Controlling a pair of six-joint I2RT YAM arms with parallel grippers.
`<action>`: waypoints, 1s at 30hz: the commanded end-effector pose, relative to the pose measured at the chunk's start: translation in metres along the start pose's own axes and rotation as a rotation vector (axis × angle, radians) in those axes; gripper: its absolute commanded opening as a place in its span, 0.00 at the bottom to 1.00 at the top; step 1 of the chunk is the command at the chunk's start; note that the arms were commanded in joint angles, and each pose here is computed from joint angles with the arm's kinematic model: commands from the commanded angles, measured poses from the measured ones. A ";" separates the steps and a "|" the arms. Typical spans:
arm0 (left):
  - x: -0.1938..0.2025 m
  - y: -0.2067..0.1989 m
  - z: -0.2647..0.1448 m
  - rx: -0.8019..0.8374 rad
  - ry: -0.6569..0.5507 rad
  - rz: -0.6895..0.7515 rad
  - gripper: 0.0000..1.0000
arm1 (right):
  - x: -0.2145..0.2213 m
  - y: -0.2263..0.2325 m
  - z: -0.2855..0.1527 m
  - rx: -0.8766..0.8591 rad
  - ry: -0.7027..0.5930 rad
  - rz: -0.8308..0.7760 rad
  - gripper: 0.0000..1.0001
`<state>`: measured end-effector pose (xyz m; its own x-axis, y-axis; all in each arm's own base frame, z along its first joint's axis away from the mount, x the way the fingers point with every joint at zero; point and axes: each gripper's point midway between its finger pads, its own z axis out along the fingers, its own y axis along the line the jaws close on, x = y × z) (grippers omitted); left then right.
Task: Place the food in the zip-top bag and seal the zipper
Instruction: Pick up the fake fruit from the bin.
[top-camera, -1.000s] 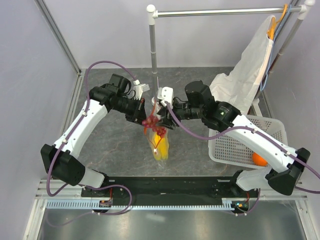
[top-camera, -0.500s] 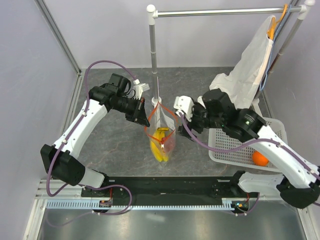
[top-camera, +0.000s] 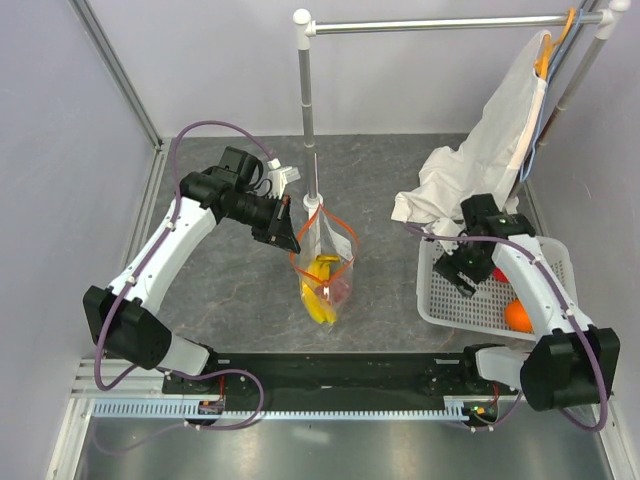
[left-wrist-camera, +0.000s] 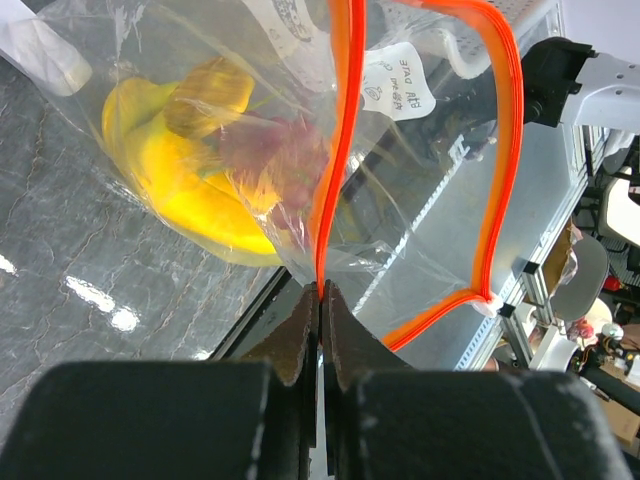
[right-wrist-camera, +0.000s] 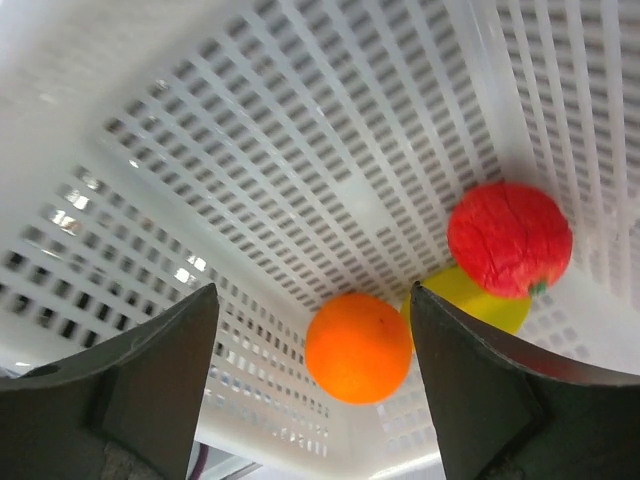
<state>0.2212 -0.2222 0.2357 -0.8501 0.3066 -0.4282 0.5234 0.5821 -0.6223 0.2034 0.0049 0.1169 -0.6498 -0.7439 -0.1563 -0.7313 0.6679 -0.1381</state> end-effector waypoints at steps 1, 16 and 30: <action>-0.004 -0.005 -0.001 0.024 -0.026 0.070 0.02 | 0.034 -0.020 0.006 0.038 0.048 -0.054 0.84; 0.003 0.000 0.005 0.026 -0.010 0.054 0.02 | 0.058 -0.111 0.037 0.295 0.082 0.031 0.91; 0.015 0.006 0.009 0.019 0.009 0.053 0.02 | 0.060 -0.134 0.062 0.345 0.140 0.022 0.98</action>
<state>0.2162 -0.2199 0.2154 -0.8584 0.3184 -0.4022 0.5117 0.5861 -0.6282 0.2662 -0.1188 0.0666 -0.7012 -0.7115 -0.0463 -0.6324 0.6507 -0.4203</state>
